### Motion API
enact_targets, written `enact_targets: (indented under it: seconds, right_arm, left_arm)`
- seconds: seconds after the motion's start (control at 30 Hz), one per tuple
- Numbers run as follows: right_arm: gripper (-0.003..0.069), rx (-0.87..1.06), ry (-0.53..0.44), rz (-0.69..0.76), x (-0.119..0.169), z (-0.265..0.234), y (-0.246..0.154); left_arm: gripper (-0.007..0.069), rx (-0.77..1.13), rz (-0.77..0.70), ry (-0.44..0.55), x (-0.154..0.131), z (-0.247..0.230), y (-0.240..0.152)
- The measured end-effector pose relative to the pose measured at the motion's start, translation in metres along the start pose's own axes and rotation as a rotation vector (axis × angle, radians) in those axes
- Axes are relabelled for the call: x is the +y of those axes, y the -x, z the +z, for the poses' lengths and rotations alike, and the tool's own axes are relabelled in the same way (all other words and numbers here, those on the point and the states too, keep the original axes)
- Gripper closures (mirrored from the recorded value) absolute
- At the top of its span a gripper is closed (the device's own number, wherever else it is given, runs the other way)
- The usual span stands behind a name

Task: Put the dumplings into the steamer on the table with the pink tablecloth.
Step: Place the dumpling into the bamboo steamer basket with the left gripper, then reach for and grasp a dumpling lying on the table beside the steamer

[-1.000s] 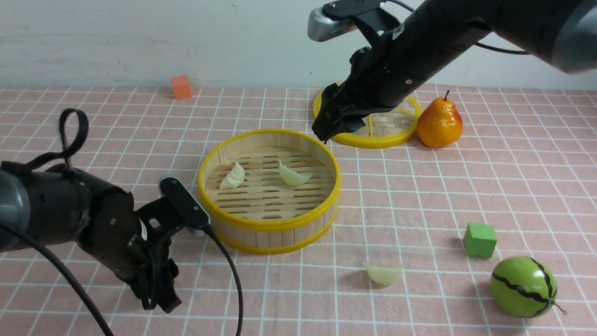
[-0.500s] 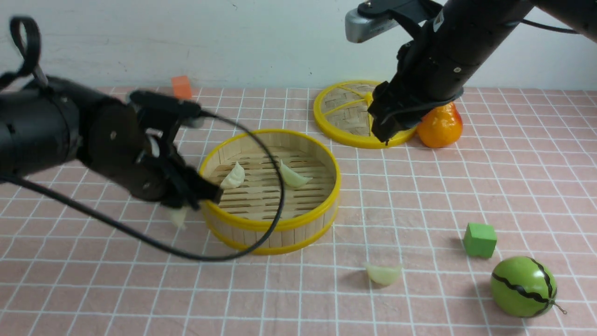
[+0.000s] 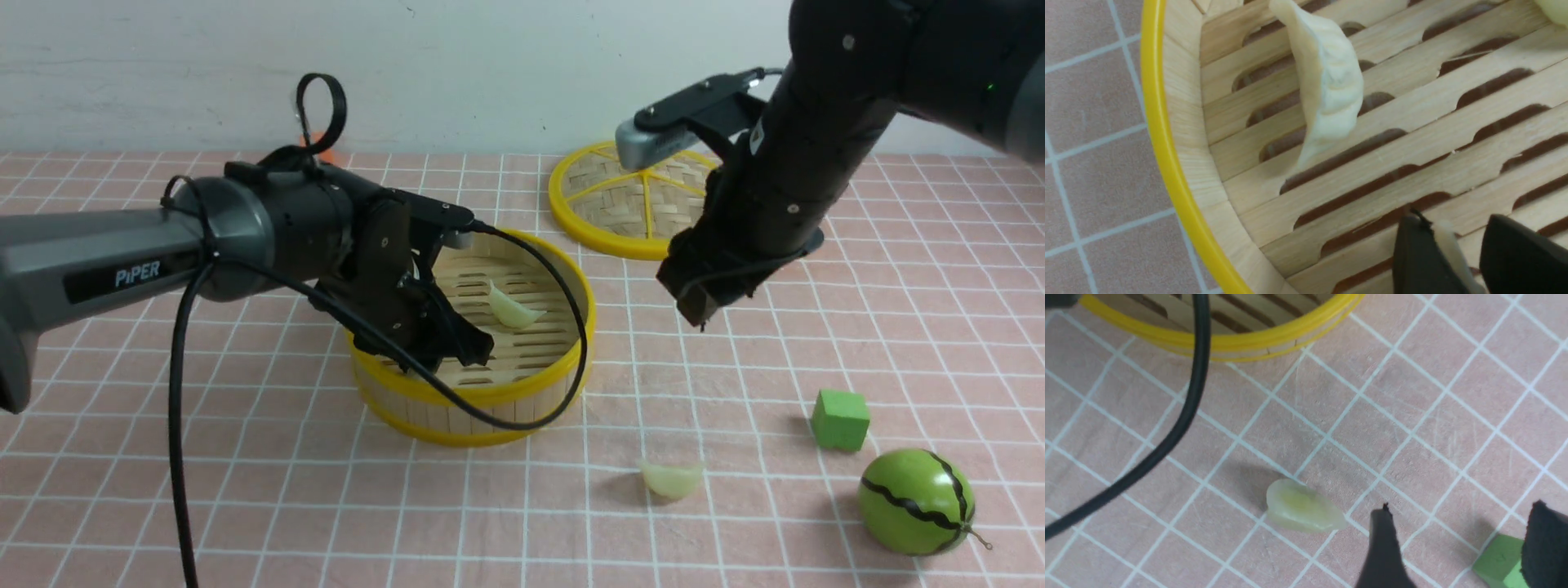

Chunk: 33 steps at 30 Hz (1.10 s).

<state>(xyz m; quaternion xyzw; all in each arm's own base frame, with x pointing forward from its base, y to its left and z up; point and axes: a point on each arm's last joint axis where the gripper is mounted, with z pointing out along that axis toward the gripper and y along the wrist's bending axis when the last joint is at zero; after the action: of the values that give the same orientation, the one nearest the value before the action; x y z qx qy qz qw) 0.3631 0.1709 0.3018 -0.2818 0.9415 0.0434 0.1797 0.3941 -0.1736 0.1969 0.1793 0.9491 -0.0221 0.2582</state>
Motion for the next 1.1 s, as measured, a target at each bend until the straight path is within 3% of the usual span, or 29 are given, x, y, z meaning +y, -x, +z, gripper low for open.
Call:
enact_targets:
  seconds: [0.07, 0.1, 0.23, 0.3, 0.47, 0.57, 0.63, 0.67, 0.83, 0.93, 0.97, 1.1]
  right_arm:
    - [0.0216, 0.009, 0.001, -0.023, 0.000, 0.007, -0.004]
    - [0.0216, 0.034, 0.005, -0.061, 0.001, 0.018, -0.010]
    - [0.0216, 0.085, 0.028, -0.109, 0.003, 0.035, -0.020]
    - [0.0216, 0.091, 0.049, -0.134, 0.004, 0.042, -0.022]
    - [0.0216, 0.068, 0.160, -0.141, 0.014, 0.066, -0.020]
    - [0.0216, 0.113, 0.216, -0.107, 0.017, 0.086, -0.023]
    - [0.0216, 0.138, 0.229, -0.103, 0.018, 0.093, -0.025]
    - [0.0216, 0.186, 0.241, -0.100, 0.018, 0.110, -0.029]
    - [0.0233, 0.242, 0.238, -0.124, 0.017, 0.134, -0.034]
    - [0.0314, 0.248, 0.220, -0.148, 0.015, 0.136, -0.034]
    - [0.0394, 0.251, 0.207, -0.162, 0.013, 0.135, -0.034]
    - [0.0412, 0.299, 0.178, -0.206, 0.009, 0.128, -0.033]
  left_arm:
    - [0.0284, -0.007, 0.016, 0.011, 0.001, -0.001, 0.002]
    - [0.0206, -0.021, 0.037, 0.027, 0.003, -0.005, 0.006]
    - [0.0150, -0.027, 0.017, 0.048, 0.006, -0.032, 0.015]
    - [0.0162, -0.052, -0.019, 0.055, 0.009, -0.062, 0.023]
    - [0.0322, -0.181, -0.105, 0.058, 0.020, -0.175, 0.023]
    - [0.0412, -0.227, -0.138, 0.060, 0.026, -0.233, 0.005]
    - [0.0438, -0.228, -0.144, 0.061, 0.027, -0.246, -0.005]
    - [0.0467, -0.250, -0.151, 0.058, 0.030, -0.268, -0.026]
    - [0.0482, -0.264, -0.177, 0.061, 0.034, -0.288, -0.077]
    - [0.0482, -0.254, -0.186, 0.089, 0.038, -0.287, -0.121]
    - [0.0482, -0.250, -0.182, 0.117, 0.041, -0.286, -0.144]
    - [0.0482, -0.248, -0.202, 0.184, 0.048, -0.275, -0.199]
